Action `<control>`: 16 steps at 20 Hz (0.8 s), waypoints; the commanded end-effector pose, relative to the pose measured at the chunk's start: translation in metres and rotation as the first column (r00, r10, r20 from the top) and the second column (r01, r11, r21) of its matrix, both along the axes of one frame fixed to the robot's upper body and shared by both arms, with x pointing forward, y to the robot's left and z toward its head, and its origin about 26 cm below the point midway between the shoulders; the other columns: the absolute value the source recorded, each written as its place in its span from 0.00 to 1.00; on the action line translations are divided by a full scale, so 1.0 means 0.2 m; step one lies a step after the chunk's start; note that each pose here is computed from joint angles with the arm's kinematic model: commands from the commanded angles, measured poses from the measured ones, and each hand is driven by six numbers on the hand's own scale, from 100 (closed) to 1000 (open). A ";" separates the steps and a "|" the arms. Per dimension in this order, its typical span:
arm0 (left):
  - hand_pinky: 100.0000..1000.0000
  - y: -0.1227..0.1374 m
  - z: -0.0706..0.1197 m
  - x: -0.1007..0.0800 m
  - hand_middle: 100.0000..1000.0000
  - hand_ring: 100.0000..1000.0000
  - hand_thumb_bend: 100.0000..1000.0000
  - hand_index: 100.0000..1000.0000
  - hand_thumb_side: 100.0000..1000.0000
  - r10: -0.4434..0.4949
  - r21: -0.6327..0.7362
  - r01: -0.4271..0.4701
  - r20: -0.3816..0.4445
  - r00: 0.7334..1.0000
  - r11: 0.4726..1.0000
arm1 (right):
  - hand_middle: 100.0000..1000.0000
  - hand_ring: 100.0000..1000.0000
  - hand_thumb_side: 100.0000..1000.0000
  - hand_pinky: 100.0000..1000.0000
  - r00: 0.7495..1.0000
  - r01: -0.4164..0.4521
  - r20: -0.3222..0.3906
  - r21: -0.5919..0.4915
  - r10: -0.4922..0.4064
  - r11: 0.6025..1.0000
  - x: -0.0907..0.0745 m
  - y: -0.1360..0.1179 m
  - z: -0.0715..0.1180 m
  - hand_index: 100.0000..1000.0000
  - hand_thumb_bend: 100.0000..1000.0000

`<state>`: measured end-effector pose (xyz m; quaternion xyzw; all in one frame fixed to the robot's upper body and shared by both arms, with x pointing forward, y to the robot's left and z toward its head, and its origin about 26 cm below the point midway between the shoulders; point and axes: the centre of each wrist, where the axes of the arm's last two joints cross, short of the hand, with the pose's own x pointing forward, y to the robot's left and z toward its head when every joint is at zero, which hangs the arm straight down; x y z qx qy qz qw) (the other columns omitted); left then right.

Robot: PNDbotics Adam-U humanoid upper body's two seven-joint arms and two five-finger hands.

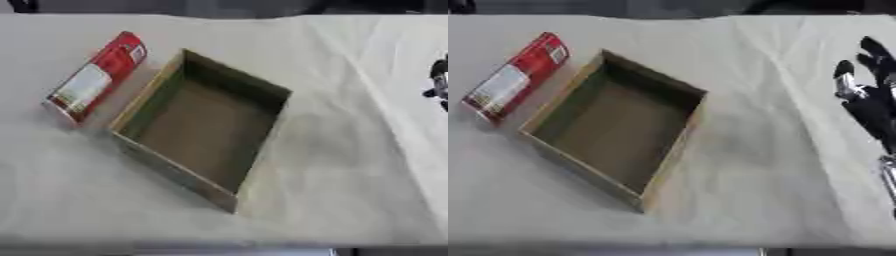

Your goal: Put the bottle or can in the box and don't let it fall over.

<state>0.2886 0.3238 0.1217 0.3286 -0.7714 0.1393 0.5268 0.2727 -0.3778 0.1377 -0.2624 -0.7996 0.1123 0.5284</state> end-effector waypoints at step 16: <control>0.45 0.06 0.15 0.08 1.00 0.84 0.20 0.78 0.76 -0.150 0.146 0.155 -0.047 0.988 0.977 | 1.00 1.00 0.60 0.52 1.000 0.000 0.028 -0.025 0.000 1.000 -0.01 -0.01 0.05 1.00 0.00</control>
